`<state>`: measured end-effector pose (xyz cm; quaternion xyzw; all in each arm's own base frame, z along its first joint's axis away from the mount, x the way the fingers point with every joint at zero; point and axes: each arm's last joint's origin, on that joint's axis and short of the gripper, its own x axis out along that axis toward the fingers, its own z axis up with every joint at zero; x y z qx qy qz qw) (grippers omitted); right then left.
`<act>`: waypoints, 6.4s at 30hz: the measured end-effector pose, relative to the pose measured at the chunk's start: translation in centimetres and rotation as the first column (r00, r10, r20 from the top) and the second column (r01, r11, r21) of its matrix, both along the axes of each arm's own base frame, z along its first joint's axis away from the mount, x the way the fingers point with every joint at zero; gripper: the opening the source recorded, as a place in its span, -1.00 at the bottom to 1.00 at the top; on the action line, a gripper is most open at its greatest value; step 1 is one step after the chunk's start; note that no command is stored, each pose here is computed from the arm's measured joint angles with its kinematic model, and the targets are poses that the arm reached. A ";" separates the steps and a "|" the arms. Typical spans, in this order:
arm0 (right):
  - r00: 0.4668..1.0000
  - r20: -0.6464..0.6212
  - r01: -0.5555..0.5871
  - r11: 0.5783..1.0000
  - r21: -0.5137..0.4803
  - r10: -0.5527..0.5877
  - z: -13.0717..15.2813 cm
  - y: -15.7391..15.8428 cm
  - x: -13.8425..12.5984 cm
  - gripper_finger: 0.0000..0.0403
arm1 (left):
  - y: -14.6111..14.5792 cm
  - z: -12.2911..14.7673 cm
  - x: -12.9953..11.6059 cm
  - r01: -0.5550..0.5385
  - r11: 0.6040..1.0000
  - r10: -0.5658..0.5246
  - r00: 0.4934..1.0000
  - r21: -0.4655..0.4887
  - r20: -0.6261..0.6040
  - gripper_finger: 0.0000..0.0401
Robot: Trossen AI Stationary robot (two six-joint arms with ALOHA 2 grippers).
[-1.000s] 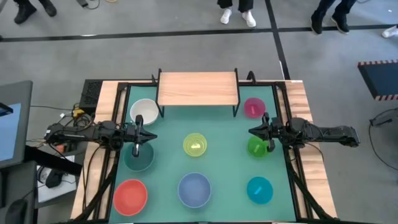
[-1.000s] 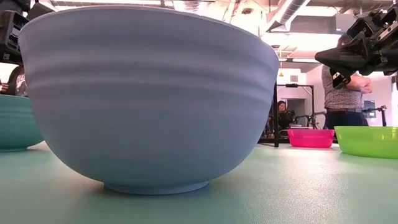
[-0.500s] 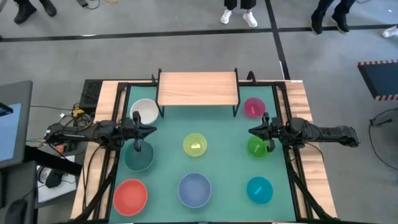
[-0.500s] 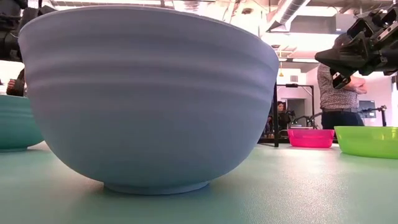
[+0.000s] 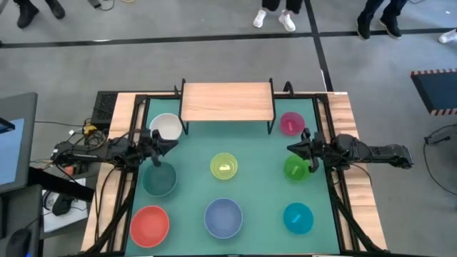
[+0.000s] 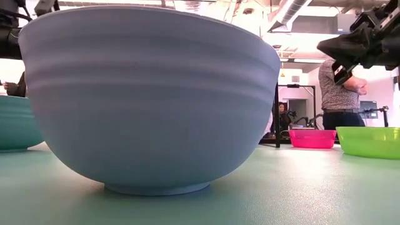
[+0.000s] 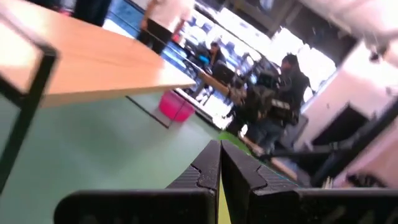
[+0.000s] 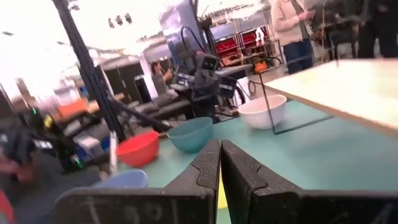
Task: Place and stack bowls onto a shelf
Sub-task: Put the large white bowl on the shelf
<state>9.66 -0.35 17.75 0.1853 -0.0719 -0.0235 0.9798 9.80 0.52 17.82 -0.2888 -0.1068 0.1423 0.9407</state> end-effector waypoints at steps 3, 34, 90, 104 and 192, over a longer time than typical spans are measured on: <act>0.998 0.015 0.065 0.982 0.179 -0.069 0.0 -0.3 0.0 -0.79 | 0.1 0.3 -0.1 -0.041 0.999 0.042 0.999 -0.020 0.027 -1.00; 0.896 0.077 0.326 0.766 0.554 -0.438 4.7 -1.6 -0.7 -0.73 | 1.3 8.3 -1.9 -0.306 0.950 0.311 0.924 0.058 -0.224 -0.23; 0.705 -0.574 0.554 0.828 0.080 -0.416 19.9 -2.7 11.8 0.09 | 18.5 5.2 4.5 -0.709 0.705 -0.042 -0.078 0.026 -0.996 -0.32; 0.687 -0.609 0.544 0.836 0.070 -0.396 19.6 -2.5 11.6 0.09 | 19.8 3.4 4.5 -0.703 0.711 -0.066 -0.046 -0.015 -0.997 -0.54; 0.693 -0.610 0.509 0.860 0.037 -0.384 19.2 0.7 11.9 -0.67 | 13.0 21.1 10.7 -0.261 0.954 0.242 0.386 0.146 -0.890 -1.00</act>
